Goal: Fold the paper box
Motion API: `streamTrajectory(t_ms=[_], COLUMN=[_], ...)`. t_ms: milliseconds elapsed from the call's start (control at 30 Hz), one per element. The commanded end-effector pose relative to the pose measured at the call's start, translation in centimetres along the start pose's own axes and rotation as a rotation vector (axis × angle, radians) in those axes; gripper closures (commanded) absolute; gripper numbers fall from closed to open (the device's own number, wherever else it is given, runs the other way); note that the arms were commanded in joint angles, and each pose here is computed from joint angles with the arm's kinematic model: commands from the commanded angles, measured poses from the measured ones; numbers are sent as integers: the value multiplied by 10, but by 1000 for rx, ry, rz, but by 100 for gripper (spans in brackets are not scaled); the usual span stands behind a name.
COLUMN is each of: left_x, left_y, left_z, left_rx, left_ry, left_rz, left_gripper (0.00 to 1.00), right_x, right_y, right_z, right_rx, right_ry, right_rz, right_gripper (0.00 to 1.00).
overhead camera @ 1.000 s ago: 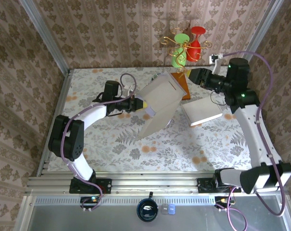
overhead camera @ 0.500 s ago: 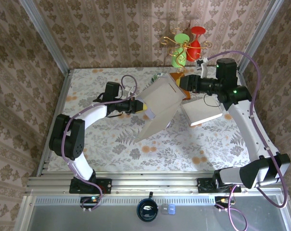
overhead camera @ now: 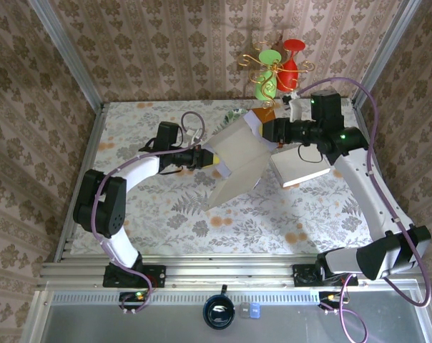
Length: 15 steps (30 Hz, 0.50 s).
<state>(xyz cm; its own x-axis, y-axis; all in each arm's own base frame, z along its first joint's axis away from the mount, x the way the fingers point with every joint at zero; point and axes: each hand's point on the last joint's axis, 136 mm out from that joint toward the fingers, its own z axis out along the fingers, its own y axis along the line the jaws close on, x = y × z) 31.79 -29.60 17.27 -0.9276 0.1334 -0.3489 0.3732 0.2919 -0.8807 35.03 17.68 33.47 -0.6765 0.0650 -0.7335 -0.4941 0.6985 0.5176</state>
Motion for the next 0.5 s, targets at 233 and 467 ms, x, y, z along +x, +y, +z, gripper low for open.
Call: streamTrajectory(t_ms=[233,467], left_x=[-2,-1], left_y=[-15,-16], left_z=[-2,-3], left_rx=[21,0], left_ry=[9,10], left_rz=[39,34], left_gripper=[100,100], right_x=[8,16], right_y=[-8,-9], right_z=[-1,2], right_rx=[145,216], right_ry=[23,48], right_rz=[-126,-195], right_gripper=[70,68])
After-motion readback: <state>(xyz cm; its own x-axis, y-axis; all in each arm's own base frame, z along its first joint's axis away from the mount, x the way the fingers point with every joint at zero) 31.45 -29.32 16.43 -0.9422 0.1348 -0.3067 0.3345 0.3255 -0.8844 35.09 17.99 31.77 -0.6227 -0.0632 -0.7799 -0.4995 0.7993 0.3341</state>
